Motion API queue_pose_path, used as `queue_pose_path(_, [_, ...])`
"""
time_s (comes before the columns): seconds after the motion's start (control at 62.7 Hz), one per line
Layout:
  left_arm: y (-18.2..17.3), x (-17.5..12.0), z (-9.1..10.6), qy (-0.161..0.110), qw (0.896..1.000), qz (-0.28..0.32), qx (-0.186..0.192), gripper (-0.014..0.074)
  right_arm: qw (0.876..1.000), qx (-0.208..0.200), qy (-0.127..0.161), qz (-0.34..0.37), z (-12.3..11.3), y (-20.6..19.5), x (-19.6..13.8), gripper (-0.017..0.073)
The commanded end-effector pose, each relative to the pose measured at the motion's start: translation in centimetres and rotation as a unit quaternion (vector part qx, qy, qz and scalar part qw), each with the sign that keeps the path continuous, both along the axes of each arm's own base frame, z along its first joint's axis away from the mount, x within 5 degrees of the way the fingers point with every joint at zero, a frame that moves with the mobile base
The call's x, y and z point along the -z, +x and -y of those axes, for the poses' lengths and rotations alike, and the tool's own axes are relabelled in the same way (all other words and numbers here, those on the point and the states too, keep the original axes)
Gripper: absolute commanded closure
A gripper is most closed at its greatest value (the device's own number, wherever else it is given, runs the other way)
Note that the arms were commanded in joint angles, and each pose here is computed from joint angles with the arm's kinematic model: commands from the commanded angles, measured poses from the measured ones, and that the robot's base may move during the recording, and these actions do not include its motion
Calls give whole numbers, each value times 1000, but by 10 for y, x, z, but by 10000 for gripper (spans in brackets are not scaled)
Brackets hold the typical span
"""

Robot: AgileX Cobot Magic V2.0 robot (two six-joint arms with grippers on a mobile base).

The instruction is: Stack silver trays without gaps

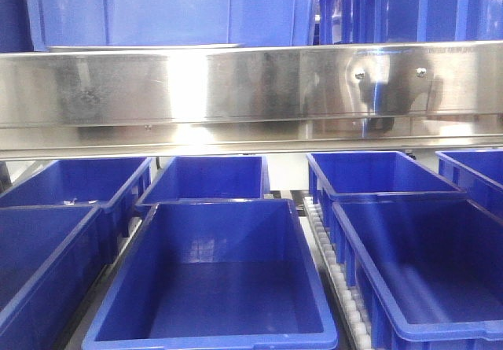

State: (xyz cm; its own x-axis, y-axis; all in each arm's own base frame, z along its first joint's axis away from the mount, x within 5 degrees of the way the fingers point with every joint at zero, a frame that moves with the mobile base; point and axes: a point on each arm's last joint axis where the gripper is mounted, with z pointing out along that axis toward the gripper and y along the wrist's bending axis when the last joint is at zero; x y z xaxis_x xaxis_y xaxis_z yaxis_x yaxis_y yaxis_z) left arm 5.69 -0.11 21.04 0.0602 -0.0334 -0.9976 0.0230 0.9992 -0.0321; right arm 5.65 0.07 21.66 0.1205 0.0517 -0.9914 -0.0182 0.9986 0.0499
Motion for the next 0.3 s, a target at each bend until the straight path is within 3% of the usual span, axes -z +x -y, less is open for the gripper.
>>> queue_pose_path(0.0, [-1,-3,0,-4,1000,13,4,599,1000,4,-2,13,0,-1,-2,631])
queue_pose_path(0.287, [-1,-3,0,-4,1000,13,4,599,1000,4,-2,13,0,-1,-2,631])
